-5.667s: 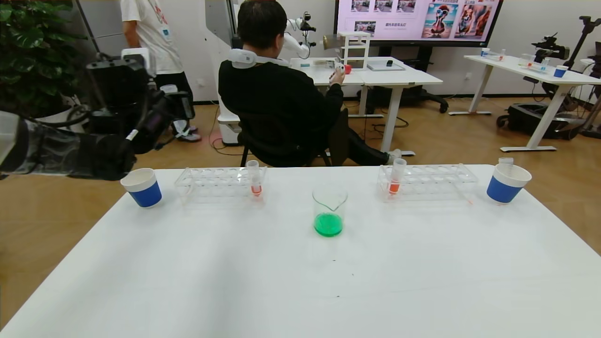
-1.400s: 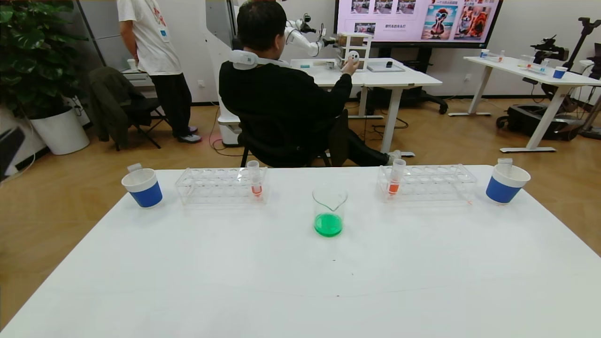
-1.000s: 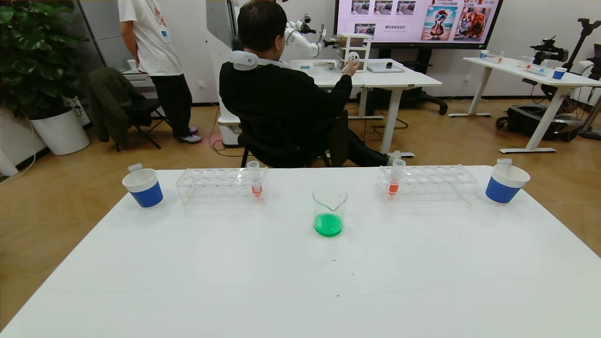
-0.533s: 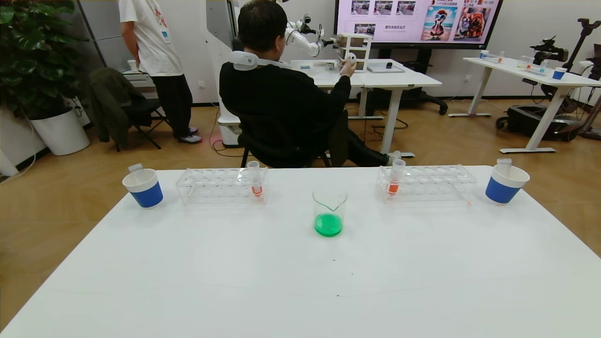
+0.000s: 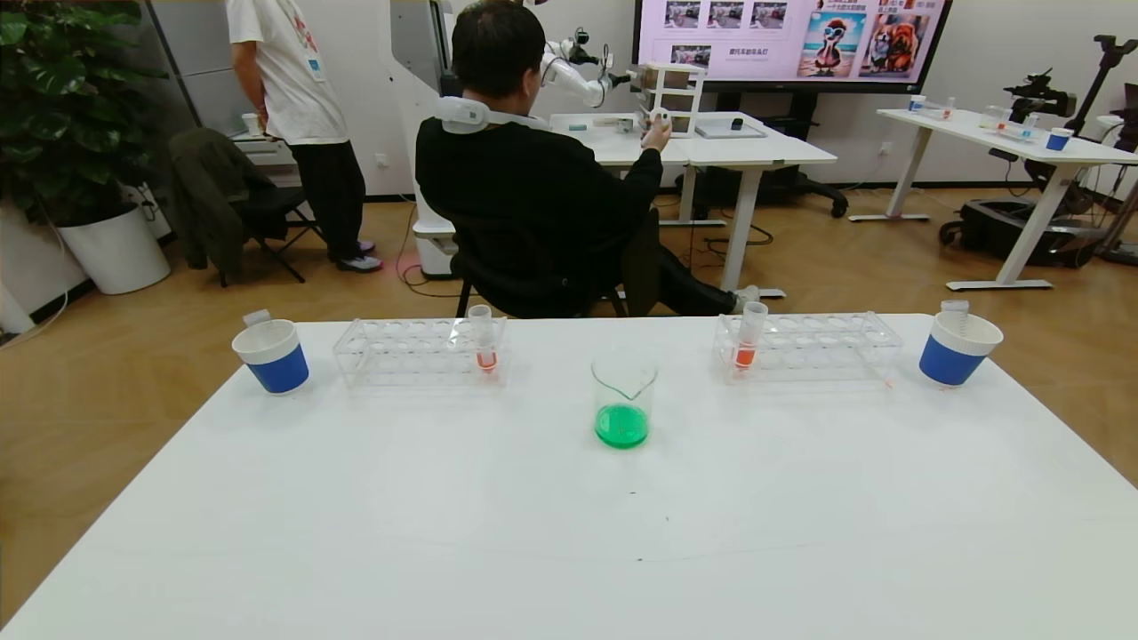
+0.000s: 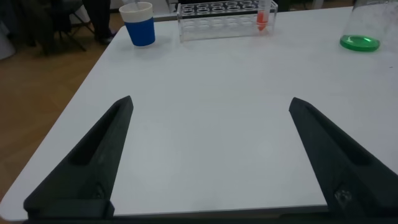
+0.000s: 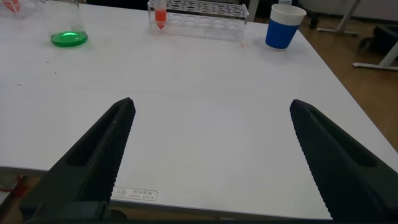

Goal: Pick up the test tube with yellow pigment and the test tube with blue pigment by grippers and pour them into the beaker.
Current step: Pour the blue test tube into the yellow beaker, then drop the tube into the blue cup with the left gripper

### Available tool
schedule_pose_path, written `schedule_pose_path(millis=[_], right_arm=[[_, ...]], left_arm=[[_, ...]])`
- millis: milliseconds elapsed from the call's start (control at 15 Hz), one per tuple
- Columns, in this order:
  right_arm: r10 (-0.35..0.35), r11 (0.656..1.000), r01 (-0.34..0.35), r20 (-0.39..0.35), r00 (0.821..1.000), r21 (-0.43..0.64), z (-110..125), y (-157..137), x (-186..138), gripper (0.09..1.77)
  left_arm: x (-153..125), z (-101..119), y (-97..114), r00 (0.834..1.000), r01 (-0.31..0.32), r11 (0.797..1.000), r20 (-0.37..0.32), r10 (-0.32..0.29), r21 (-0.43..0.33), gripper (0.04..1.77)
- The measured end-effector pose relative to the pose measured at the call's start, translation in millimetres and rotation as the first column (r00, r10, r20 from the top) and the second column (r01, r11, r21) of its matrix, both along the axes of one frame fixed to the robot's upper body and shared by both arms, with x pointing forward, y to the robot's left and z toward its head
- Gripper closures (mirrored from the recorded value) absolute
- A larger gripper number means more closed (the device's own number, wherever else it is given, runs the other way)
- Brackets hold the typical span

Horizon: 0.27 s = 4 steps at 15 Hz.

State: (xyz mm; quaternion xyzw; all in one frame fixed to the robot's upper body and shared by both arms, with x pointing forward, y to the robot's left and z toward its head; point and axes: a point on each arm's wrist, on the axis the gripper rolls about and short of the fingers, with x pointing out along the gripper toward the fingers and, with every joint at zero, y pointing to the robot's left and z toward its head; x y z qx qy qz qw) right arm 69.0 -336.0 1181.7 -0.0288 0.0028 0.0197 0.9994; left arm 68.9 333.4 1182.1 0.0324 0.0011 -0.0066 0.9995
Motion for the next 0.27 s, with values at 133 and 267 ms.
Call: schedule_pose_path(millis=[133,267], right_arm=[[0.0,1.0,0.0,0.0,1.0,0.0,0.0,0.0,0.0,0.12],[0.0,1.0,0.0,0.0,1.0,0.0,0.0,0.0,0.0,0.12]], left_arm=[[0.0,-0.1,0.1,1.0,-0.003,1.0,-0.001,0.003,-0.026,0.06],[0.1,-0.1,0.2,1.0,-0.007,0.999,0.0,0.007,-0.043,0.06]])
